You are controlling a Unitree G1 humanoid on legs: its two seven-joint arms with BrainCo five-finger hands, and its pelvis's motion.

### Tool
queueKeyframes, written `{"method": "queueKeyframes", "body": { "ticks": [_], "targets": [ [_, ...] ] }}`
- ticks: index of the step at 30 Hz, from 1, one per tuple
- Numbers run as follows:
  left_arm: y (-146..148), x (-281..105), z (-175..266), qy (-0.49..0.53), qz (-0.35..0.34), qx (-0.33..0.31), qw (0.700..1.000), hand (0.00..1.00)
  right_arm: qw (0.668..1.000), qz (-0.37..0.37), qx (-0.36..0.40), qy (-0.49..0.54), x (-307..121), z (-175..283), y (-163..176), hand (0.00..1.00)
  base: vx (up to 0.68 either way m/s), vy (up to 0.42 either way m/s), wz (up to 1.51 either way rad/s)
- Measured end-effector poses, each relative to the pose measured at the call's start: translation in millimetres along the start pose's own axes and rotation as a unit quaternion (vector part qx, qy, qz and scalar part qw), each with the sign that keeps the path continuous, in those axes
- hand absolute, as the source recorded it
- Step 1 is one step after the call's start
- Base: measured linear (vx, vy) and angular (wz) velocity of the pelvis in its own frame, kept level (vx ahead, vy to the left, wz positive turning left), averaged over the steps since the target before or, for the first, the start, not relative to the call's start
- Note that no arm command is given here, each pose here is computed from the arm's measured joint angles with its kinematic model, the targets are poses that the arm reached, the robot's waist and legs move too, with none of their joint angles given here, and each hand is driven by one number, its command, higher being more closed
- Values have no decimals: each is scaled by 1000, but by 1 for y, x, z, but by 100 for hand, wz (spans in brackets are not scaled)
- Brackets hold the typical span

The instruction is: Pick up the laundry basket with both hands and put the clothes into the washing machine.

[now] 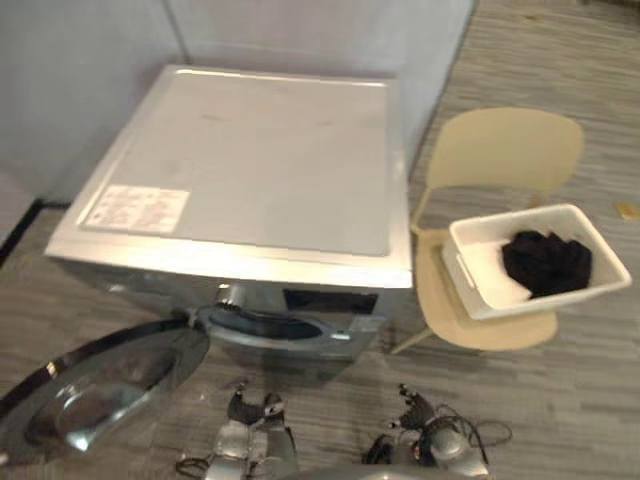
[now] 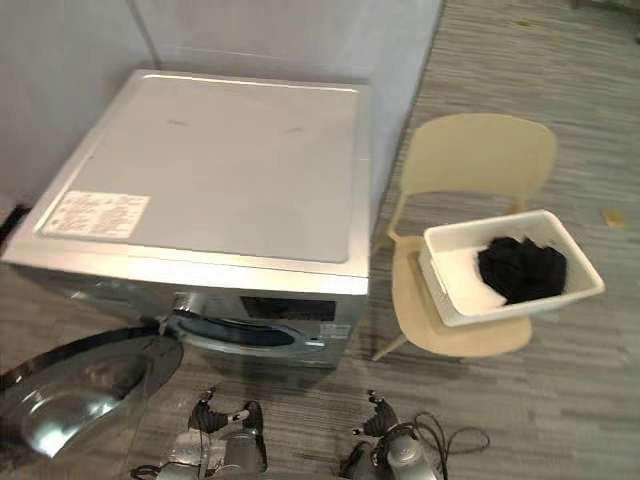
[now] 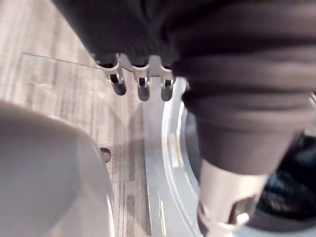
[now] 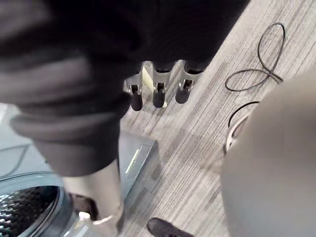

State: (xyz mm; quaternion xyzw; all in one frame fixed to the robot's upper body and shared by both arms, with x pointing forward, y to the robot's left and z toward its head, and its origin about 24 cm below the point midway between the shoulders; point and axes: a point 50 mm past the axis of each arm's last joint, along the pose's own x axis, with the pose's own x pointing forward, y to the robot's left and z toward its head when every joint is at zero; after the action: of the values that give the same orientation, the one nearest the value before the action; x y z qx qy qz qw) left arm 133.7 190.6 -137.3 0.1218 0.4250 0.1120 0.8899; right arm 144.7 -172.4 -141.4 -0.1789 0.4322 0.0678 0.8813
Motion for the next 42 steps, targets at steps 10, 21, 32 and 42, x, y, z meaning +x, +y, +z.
{"method": "queueKeyframes", "body": {
  "ticks": [10,21,32,42],
  "targets": [
    [-8,-11,-8,9,-1,-154,988,0,979,-120,159,48,-11,-31,-37,0,-117,45,-11],
    [-37,-14,31,-59,-97,-201,973,0,856,-348,302,-233,-69,70,-116,0,-233,120,-42],
    [-27,-7,36,-60,-83,-183,978,0,753,-499,227,-364,-133,121,-161,0,-46,-170,-91],
    [-20,-4,24,-30,-39,-221,974,0,700,-439,183,-533,-158,212,-129,0,56,-274,-86]
  ]
}}
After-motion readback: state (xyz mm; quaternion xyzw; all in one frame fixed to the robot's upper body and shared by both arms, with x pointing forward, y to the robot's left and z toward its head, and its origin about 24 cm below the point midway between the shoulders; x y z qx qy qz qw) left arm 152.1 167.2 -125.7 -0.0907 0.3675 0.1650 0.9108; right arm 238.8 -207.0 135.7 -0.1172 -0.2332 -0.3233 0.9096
